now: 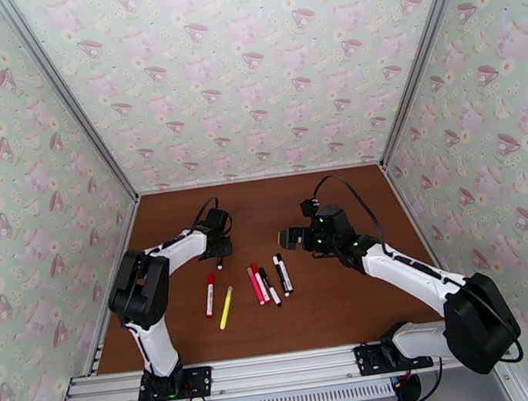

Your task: Open the pen caps

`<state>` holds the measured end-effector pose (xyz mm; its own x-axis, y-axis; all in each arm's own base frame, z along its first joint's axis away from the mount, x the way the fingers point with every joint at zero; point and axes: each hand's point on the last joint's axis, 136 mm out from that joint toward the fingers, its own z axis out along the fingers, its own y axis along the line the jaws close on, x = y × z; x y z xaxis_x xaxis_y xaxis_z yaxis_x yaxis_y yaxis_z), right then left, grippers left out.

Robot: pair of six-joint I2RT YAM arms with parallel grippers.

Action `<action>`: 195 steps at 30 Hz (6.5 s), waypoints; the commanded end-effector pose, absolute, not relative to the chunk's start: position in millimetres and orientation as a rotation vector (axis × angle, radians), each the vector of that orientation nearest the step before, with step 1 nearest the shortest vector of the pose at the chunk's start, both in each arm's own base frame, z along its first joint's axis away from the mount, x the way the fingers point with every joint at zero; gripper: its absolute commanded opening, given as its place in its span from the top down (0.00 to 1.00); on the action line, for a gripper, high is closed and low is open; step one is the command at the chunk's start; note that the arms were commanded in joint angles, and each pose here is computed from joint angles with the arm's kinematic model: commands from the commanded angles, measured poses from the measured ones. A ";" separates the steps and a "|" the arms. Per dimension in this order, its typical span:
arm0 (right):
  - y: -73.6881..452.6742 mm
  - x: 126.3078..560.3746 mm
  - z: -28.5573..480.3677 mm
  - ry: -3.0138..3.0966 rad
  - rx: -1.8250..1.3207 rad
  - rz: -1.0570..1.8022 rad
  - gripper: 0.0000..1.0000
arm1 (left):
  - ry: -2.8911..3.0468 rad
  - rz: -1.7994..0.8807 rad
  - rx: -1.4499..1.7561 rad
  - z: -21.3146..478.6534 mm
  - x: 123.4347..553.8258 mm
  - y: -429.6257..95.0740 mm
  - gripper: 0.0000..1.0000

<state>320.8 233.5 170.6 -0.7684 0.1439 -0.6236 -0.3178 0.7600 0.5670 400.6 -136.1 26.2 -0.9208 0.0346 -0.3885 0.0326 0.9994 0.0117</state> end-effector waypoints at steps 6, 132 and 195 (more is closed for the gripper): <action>242.8 321.3 176.2 2.292 -0.154 0.935 0.00 | 2.751 -0.029 0.014 21.9 407.7 -140.2 0.79; 290.3 297.0 257.4 2.227 -0.200 1.257 0.45 | 2.267 -0.999 0.730 208.0 268.2 -310.9 0.83; 278.9 308.8 260.6 2.237 -0.031 1.215 0.95 | 2.211 -1.056 0.690 194.3 266.3 -331.1 0.90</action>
<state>308.5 282.4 243.7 -0.8468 0.1992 -0.4932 -0.2939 0.5976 0.7460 266.1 -340.3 201.9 -0.6878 0.1898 -0.7006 0.6810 0.5028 -0.5323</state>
